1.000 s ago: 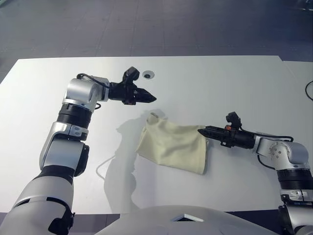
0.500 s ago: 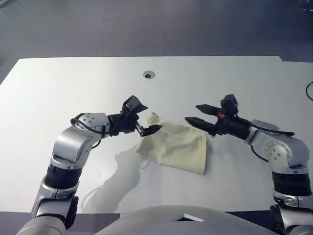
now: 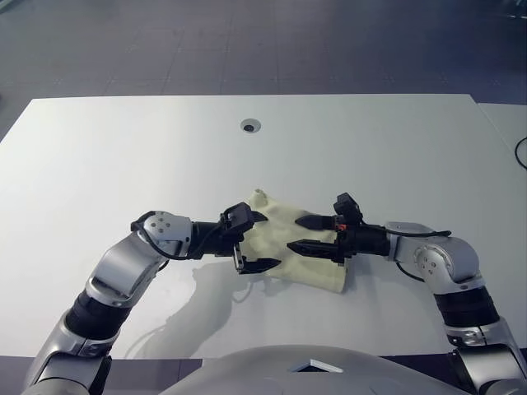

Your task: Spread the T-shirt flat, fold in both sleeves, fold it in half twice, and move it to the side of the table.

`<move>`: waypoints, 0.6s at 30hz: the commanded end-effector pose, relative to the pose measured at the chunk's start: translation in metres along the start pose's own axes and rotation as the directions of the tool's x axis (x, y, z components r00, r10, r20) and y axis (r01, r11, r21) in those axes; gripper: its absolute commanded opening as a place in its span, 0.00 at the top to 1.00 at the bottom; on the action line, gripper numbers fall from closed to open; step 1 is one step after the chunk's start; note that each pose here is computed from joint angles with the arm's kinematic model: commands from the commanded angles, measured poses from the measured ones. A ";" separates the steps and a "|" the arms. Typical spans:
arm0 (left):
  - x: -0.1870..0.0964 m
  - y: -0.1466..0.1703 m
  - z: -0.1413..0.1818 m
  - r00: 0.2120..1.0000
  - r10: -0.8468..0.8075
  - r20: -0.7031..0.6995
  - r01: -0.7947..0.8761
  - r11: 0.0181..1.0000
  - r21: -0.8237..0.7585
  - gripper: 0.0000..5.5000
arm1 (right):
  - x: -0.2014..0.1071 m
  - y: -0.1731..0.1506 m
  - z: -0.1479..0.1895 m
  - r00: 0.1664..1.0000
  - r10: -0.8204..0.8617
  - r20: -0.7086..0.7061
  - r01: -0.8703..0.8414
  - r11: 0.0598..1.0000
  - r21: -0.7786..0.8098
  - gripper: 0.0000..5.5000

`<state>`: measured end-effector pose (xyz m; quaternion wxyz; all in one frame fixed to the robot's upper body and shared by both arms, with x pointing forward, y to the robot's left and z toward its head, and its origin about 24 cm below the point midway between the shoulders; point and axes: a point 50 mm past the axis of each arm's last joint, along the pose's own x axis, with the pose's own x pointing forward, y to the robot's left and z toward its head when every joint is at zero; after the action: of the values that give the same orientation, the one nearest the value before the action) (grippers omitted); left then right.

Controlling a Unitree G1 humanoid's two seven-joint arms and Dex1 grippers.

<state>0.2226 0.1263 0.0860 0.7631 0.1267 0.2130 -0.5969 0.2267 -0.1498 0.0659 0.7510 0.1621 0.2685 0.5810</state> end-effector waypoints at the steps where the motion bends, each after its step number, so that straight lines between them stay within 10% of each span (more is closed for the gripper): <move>1: 0.014 0.016 -0.008 0.998 0.050 -0.031 -0.050 0.999 0.019 0.02 | -0.001 -0.008 -0.012 0.997 -0.061 -0.046 0.060 0.998 -0.009 0.02; 18: -0.001 0.022 -0.041 0.978 0.153 -0.143 -0.164 0.984 -0.070 0.02 | -0.016 -0.015 -0.051 0.951 -0.292 -0.097 0.285 0.955 -0.083 0.02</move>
<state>0.2332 0.1430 0.0566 0.7791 0.1587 0.2513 -0.5519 0.2223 -0.1624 0.0378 0.8261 0.0728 0.2489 0.5003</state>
